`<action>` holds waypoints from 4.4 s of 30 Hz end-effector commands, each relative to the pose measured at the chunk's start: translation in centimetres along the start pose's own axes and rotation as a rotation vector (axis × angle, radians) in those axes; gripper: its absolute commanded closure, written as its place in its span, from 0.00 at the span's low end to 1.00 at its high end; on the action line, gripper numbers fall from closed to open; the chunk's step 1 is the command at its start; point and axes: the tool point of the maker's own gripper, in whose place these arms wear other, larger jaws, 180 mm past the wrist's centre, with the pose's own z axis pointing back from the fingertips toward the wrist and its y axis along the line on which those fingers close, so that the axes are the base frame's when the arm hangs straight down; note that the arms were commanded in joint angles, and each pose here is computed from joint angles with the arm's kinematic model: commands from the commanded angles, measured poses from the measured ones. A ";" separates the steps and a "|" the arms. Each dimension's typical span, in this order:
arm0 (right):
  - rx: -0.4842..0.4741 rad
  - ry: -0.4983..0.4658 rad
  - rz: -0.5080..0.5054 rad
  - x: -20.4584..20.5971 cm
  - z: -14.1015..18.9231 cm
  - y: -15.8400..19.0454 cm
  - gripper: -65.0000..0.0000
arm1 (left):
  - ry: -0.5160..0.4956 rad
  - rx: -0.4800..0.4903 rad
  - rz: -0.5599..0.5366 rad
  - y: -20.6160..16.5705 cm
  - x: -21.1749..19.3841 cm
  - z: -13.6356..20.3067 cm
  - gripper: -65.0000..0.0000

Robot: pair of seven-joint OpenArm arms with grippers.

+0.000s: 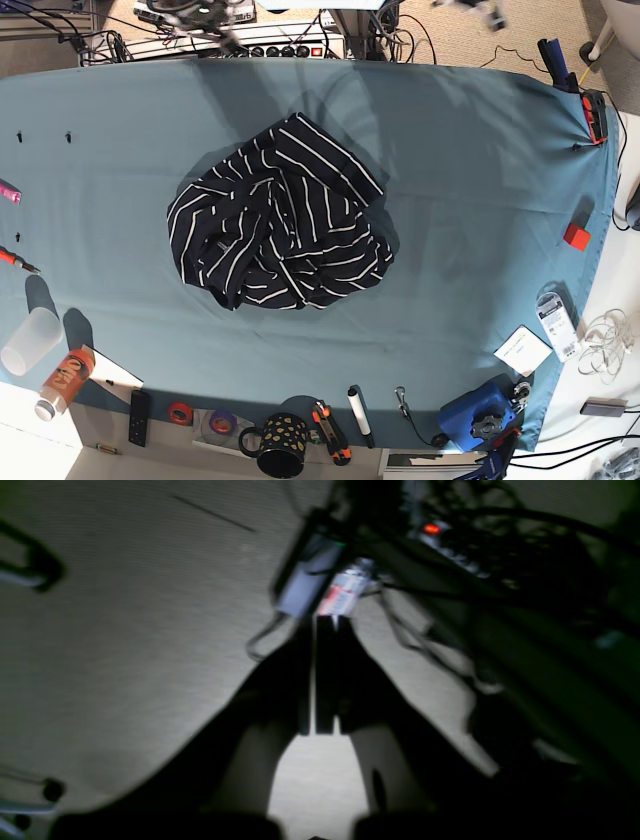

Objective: Layout the t-shirt on the table in an organized manner, then fold the t-shirt properly
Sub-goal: 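Move the right gripper down toward the crumpled black striped shirt, then grasp an edge of the black striped shirt with the right gripper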

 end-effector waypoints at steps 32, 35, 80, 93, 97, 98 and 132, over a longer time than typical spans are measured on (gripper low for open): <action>-0.007 -0.172 -0.017 0.7 18.3 -1.4 1.00 | -0.084 -0.110 -0.129 0.6 5.7 20.3 1.00; -0.025 -0.234 -0.059 2.6 21.4 -2.5 1.00 | -0.084 -0.155 -0.156 -1.1 6.1 21.8 1.00; -0.492 -0.981 0.356 28.3 37.6 -5.6 0.63 | -0.722 -0.492 -0.616 -15.6 17.8 32.7 0.55; -0.425 -0.899 0.303 31.9 32.3 -5.7 0.63 | -0.723 -0.492 -0.615 -15.6 17.8 32.7 0.55; -0.403 -0.874 0.272 31.9 31.8 -5.1 0.63 | -0.723 -0.492 -0.615 -15.6 17.8 32.7 0.55; -0.404 -0.857 0.263 31.7 31.6 -5.2 0.63 | -0.723 -0.492 -0.615 -15.6 17.8 32.7 0.55; -0.666 -0.874 -0.054 29.6 37.1 -16.7 0.85 | -0.779 -0.512 -0.603 -16.0 18.5 33.5 0.55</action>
